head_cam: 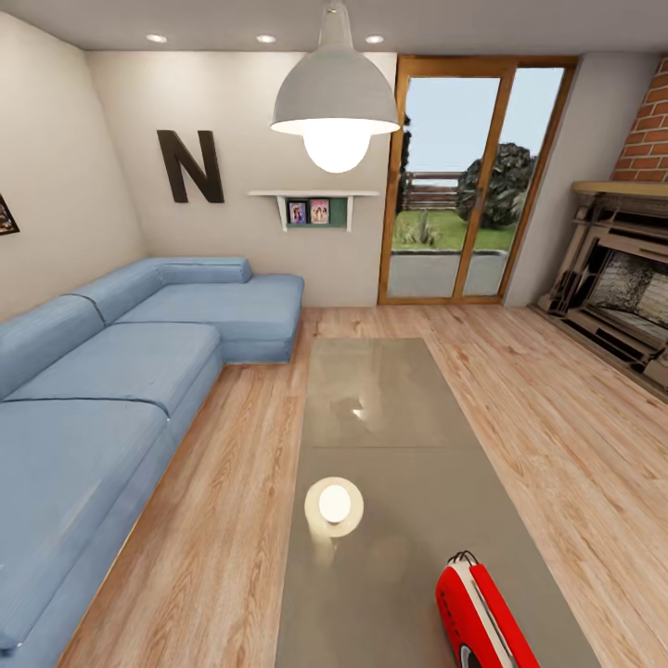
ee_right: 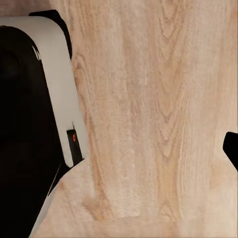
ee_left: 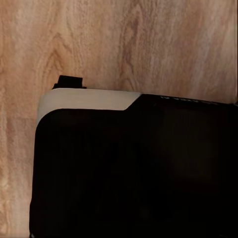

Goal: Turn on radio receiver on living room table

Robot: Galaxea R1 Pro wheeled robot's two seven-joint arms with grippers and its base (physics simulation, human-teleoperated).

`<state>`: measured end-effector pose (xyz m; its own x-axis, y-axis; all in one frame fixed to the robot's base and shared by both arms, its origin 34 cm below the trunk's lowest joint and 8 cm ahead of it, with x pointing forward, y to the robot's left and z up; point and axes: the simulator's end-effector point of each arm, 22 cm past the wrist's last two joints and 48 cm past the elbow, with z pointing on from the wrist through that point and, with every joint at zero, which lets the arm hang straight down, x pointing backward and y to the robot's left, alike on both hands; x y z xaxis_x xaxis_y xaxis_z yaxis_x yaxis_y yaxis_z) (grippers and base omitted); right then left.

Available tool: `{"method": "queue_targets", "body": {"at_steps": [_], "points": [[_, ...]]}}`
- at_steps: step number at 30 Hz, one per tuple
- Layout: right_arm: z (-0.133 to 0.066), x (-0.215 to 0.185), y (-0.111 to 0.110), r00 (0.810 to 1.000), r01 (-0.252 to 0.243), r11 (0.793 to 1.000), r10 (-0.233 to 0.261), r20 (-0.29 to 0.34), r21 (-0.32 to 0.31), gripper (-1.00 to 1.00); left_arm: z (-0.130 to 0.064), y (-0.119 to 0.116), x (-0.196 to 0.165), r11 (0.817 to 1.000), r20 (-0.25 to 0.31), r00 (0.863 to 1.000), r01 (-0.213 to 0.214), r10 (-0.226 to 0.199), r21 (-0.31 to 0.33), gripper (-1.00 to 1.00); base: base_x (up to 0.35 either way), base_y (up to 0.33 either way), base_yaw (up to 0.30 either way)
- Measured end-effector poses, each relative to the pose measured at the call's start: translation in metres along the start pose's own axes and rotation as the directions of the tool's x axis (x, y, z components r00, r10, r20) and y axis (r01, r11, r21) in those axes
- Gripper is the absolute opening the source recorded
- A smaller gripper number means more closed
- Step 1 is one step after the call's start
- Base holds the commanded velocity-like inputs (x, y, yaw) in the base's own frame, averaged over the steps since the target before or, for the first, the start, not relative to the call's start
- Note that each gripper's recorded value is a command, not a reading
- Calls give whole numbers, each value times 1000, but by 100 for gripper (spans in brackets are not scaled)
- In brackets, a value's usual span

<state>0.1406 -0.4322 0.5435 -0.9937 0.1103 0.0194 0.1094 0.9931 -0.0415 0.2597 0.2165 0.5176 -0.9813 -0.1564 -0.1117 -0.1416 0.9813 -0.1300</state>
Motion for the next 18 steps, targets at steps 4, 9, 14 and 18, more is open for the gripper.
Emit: {"method": "queue_targets", "body": {"at_steps": [4,9,14,18], "points": [[10,7,44,1000,-1,1000,1,-8,-11,100,1,-8,0,1000,4,1000,11,-11,9,-100,0,0,0],[17,18,138,1000,-10,993,7,-22,-119,100,0,-5,-1,1000,4,1000,4,-4,1,-100,0,0,0],[16,24,188,999,-17,983,12,-29,-181,100,0,-3,-1,1000,4,1000,-1,1,-2,-100,0,0,0],[17,24,187,1000,-15,984,10,-29,-179,100,0,1,-1,1000,4,1000,-2,2,-8,-100,0,0,0]]}}
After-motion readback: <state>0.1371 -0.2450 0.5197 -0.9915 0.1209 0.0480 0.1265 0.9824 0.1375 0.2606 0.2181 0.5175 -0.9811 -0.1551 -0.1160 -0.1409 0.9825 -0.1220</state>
